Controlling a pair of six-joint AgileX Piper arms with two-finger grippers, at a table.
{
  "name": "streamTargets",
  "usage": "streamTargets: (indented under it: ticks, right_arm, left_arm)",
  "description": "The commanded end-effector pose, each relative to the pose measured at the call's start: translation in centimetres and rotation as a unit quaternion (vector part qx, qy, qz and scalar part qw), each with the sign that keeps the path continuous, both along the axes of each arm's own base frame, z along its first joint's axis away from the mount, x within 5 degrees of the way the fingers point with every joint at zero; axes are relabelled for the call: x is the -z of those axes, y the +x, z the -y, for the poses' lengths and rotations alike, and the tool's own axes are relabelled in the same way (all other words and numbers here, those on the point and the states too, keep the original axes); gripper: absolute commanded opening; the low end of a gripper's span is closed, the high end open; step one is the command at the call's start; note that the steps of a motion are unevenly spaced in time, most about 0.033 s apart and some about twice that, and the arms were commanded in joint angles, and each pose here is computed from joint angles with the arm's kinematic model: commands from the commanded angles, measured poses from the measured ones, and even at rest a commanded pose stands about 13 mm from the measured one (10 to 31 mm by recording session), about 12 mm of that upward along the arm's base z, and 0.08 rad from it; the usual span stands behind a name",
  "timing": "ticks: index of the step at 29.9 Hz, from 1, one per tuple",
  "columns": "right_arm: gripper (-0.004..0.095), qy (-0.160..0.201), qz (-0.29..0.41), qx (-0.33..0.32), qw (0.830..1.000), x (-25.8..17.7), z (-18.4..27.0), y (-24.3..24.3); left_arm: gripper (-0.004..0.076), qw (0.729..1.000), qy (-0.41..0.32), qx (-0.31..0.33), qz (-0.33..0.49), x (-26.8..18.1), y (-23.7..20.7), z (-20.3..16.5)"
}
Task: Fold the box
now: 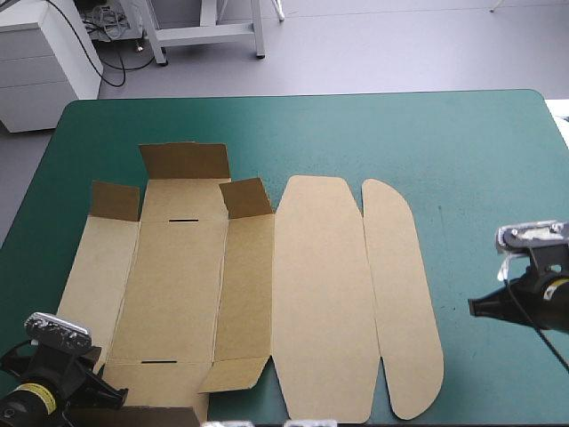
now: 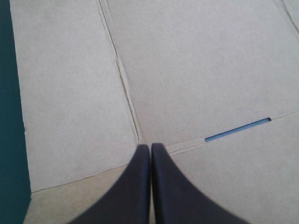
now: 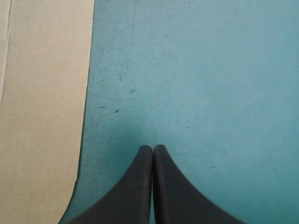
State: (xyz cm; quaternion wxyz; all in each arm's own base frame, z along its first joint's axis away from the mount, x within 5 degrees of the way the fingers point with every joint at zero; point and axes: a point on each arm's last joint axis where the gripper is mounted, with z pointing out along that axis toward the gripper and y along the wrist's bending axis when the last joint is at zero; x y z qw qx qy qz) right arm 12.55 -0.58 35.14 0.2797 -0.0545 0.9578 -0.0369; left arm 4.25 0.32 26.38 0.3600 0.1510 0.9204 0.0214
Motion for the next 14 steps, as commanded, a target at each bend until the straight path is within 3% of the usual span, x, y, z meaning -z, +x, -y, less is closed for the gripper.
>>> streamTargets:
  ticks: [1,14]
  right_arm:
    - [-0.0019,0.005,0.045,-0.029,0.999,0.8,-0.4,-1.8]
    - [-0.0019,0.043,0.093,-0.035,0.994,2.9,-1.1,-2.5]
  left_arm:
    - [-0.0010,1.000,-0.011,0.000,0.024,-0.8,0.4,0.2]
    - [-0.0010,1.000,-0.002,-0.008,0.028,-3.8,1.0,0.2]
